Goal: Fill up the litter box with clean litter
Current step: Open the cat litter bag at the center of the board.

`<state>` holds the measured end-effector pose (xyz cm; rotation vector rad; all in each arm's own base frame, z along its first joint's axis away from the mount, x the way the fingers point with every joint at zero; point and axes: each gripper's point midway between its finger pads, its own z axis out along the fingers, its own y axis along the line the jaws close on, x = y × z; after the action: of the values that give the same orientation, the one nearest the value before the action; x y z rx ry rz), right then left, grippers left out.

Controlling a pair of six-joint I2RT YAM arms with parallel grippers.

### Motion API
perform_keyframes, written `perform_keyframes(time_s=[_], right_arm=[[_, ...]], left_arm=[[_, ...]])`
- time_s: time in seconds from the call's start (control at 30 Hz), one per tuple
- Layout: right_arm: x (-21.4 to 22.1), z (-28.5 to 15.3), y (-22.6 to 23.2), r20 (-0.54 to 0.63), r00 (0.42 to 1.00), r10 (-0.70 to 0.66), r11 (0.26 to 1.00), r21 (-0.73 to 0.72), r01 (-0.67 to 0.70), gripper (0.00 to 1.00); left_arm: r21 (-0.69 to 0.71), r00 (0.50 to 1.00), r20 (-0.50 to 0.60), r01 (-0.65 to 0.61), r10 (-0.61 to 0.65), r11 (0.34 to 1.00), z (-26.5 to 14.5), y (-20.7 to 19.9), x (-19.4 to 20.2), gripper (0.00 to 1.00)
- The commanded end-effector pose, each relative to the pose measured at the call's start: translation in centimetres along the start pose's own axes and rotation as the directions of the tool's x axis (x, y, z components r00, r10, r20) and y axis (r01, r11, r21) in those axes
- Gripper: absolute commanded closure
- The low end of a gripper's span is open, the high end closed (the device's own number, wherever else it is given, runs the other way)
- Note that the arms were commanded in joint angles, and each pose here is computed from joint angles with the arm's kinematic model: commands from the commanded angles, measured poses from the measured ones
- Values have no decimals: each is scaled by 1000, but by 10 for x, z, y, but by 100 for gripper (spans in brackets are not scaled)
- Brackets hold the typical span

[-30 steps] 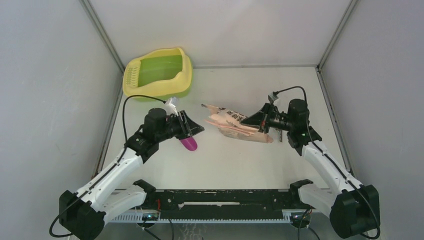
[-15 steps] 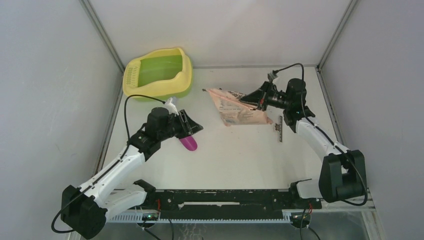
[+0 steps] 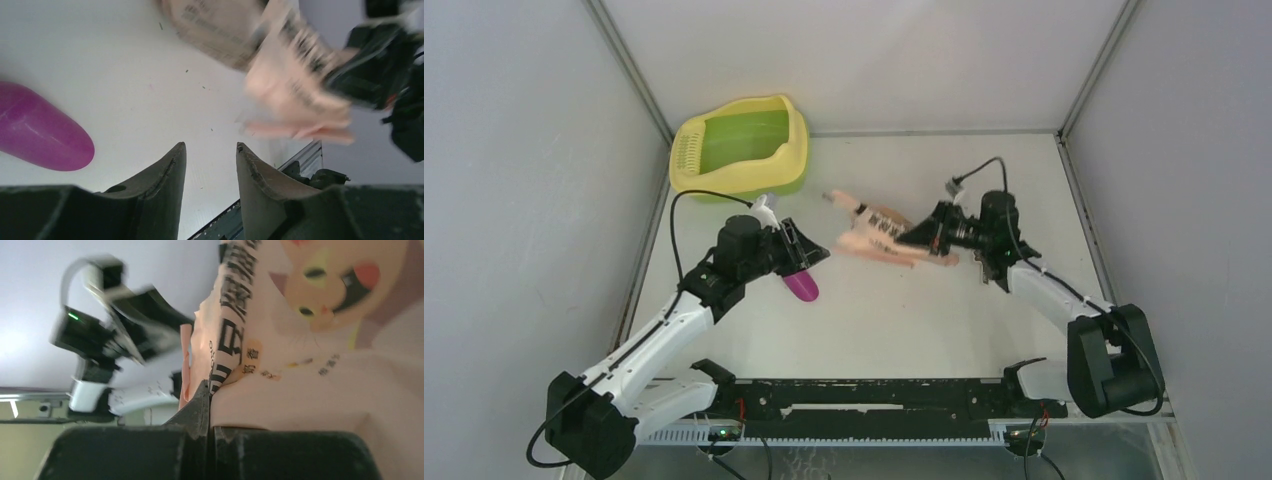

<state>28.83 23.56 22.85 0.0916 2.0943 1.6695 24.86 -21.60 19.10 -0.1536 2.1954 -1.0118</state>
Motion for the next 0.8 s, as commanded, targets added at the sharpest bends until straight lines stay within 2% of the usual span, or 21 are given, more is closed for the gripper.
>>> perform_keyframes(time_s=[0.0,0.13,0.2,0.3,0.43,0.5,0.57,0.77], right_arm=[[69,3,-38,-80,997,-17,1000,17,19,100],[124,5,-62,-146,988,55,998,18,-53,100],[140,1,-65,-171,983,74,997,23,-71,92],[150,-4,-67,-183,981,59,997,55,-49,89],[147,-11,-62,-166,986,33,998,59,-24,89],[146,-12,-57,-168,985,28,998,53,-19,85],[144,-12,-55,-172,985,25,998,55,-16,78],[149,-16,-56,-187,982,20,996,92,-3,35]], left_arm=[[22,997,23,72,-72,997,13,6,4,53],[85,985,11,170,-171,982,27,7,30,49],[78,986,-12,164,-164,983,31,5,44,49],[64,986,-38,162,-160,985,33,7,57,49],[26,988,8,156,-156,987,23,18,55,48],[11,990,23,137,-137,991,19,17,50,47],[9,992,32,123,-123,992,17,14,45,47],[-18,991,46,127,-126,992,14,15,40,45]])
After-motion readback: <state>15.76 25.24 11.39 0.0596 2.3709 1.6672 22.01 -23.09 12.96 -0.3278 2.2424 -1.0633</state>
